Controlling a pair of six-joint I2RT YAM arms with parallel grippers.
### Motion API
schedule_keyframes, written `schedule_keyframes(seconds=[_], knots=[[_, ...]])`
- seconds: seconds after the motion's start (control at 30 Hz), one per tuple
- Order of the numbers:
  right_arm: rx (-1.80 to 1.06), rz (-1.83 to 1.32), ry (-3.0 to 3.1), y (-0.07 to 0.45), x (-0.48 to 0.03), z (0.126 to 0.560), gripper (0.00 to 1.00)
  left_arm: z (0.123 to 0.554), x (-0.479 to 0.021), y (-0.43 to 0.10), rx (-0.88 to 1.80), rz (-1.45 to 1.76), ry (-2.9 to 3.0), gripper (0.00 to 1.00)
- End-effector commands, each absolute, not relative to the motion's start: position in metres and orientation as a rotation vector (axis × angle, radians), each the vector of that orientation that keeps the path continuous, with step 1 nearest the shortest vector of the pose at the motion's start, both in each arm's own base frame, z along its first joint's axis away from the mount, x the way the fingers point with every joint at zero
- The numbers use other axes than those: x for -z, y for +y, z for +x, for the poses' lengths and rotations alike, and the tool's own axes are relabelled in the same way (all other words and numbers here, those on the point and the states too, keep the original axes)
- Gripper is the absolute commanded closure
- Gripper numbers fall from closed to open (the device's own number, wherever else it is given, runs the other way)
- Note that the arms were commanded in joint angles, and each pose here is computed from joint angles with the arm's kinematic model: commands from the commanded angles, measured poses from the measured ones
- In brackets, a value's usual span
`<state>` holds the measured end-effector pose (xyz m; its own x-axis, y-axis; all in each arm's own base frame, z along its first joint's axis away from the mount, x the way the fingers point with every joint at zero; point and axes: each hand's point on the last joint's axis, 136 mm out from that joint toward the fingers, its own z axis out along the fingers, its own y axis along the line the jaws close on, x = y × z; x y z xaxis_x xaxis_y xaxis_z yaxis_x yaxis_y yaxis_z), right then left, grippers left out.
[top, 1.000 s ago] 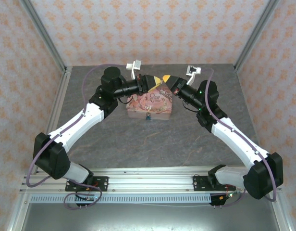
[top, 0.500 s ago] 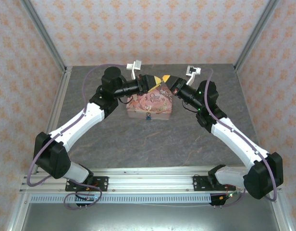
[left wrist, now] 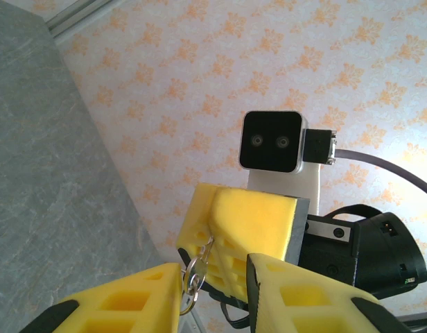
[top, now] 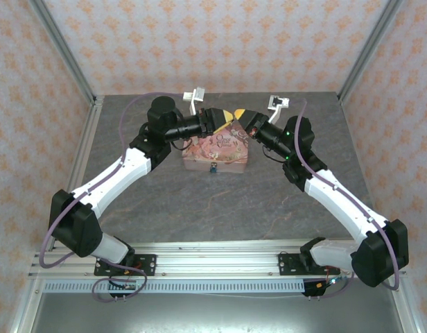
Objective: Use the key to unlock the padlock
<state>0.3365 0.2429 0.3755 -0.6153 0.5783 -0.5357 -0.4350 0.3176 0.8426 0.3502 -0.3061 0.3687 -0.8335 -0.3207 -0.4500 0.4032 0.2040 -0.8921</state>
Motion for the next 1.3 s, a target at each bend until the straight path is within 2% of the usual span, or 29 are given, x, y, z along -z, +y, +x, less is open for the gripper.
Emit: schedule_keyframes(seconds=[0.0,0.43,0.57,0.8,1.27], knots=[[-1.424,0.104,1.686,0.243,-0.381,0.333,1.00,0.351,-0.374,-0.304,1.656,0.089,1.907,0.68],[-1.426,0.106,1.697,0.243,-0.377,0.333,1.00,0.350,-0.371,-0.301,1.625,0.096,1.917,0.55],[-1.443,0.102,1.698,0.245,-0.378,0.332,1.00,0.349,-0.373,-0.302,1.639,0.111,1.910,0.54],[-1.456,0.101,1.699,0.249,-0.377,0.333,1.00,0.346,-0.378,-0.308,1.698,0.136,1.881,0.57],[-1.445,0.124,1.689,0.247,-0.376,0.338,1.00,0.345,-0.373,-0.311,1.719,0.150,1.897,0.70]])
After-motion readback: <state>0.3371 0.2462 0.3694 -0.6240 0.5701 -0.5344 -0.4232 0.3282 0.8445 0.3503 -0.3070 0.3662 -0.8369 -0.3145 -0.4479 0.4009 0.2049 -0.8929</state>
